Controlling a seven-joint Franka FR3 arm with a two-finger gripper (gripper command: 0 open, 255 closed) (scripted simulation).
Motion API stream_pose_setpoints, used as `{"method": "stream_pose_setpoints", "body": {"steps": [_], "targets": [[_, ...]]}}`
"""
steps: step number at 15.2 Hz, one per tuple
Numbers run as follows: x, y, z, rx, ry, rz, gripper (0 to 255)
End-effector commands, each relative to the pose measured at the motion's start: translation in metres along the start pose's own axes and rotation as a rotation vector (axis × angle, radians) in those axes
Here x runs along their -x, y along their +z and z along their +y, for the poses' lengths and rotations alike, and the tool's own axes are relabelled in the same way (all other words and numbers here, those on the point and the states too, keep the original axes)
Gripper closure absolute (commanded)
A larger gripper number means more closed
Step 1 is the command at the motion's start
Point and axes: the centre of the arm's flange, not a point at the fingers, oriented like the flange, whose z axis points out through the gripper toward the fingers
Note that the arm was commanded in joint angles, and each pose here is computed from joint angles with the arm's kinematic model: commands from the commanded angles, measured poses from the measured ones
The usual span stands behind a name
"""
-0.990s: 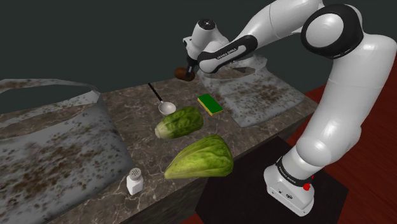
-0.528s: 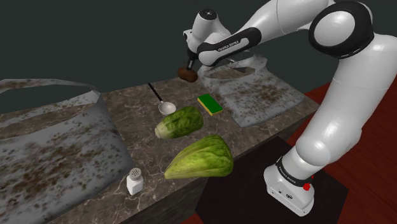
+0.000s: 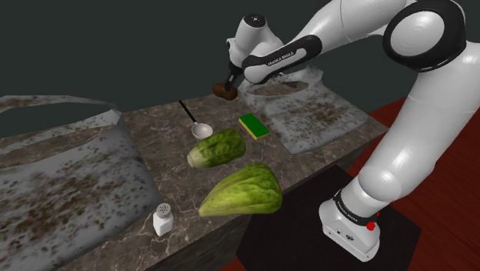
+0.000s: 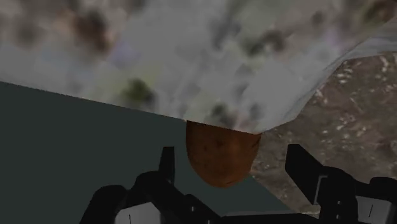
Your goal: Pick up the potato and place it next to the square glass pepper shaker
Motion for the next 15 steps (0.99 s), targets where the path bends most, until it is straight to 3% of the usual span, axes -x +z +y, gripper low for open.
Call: {"method": "stream_pose_setpoints", "body": {"steps": [1,8,15], "targets": [[0.009,0.007,-0.009,0.004,0.104,0.0,0],[0.009,0.042,-0.008,0.004,0.104,0.0,0],[0.009,0.042,-0.008,0.004,0.104,0.0,0]]}}
